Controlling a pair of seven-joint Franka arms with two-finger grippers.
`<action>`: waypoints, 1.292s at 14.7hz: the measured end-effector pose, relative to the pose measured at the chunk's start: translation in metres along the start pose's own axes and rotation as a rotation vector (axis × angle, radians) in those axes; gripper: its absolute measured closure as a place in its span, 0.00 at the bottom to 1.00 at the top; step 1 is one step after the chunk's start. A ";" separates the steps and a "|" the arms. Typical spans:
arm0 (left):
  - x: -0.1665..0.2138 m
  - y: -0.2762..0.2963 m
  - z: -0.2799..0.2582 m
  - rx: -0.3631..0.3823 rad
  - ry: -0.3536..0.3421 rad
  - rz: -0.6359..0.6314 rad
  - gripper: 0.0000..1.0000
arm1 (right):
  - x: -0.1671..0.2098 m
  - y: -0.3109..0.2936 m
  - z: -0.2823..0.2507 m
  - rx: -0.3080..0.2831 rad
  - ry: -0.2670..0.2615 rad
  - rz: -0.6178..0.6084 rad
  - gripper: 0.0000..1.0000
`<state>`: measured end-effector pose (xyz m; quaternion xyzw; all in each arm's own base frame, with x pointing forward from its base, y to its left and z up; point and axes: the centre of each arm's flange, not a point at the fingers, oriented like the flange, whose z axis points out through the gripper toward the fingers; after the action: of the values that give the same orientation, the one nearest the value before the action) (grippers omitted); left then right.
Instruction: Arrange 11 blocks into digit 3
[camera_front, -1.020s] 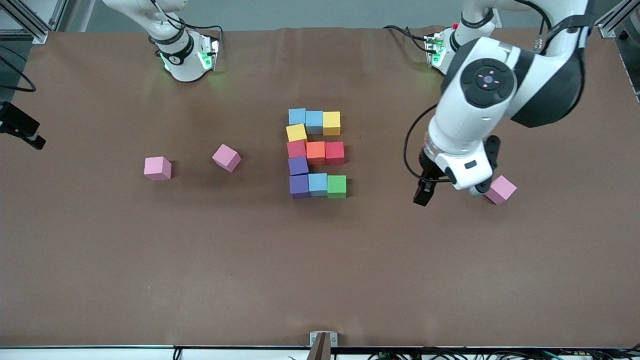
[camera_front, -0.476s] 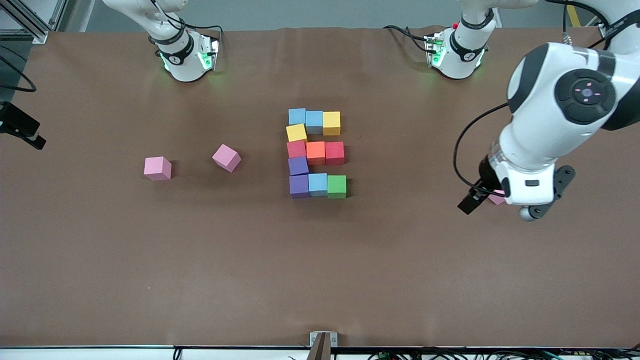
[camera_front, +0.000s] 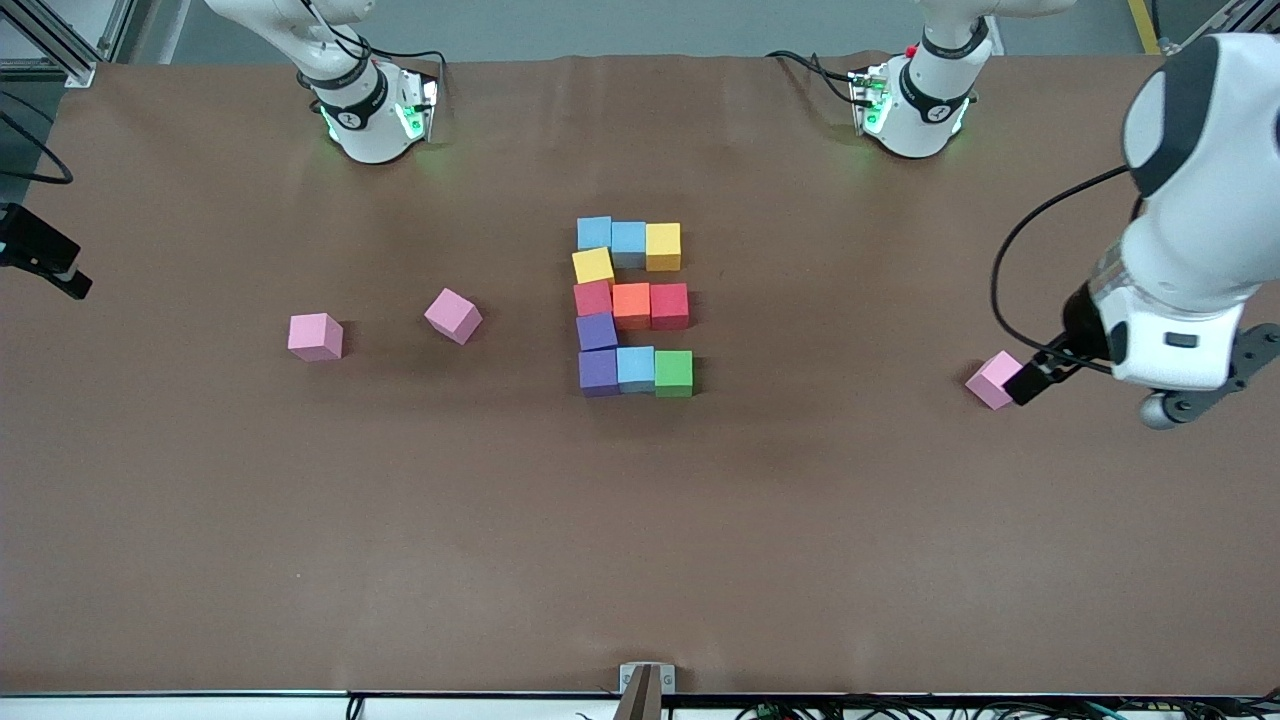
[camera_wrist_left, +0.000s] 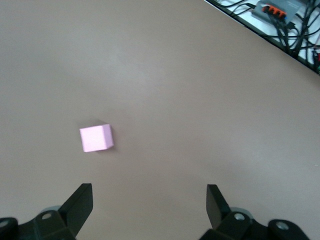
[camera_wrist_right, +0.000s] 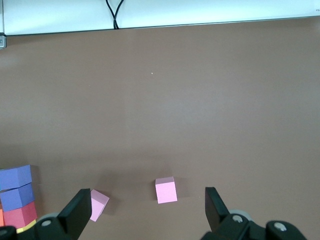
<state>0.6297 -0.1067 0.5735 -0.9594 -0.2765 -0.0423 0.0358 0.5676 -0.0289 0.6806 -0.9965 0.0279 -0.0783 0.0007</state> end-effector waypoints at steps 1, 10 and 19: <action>0.006 -0.011 -0.003 0.005 0.001 0.009 0.00 | 0.000 0.000 0.000 0.000 0.000 0.000 0.00; 0.039 -0.071 -0.025 0.015 0.040 0.088 0.00 | 0.000 -0.002 0.000 0.001 0.000 -0.003 0.00; -0.015 -0.104 -0.039 -0.027 -0.049 0.426 0.00 | 0.000 -0.002 0.000 0.001 0.000 -0.004 0.00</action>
<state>0.5589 -0.0308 0.6150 -0.9973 -0.0678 -0.0140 0.0244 0.5677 -0.0269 0.6806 -0.9966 0.0260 -0.0782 0.0009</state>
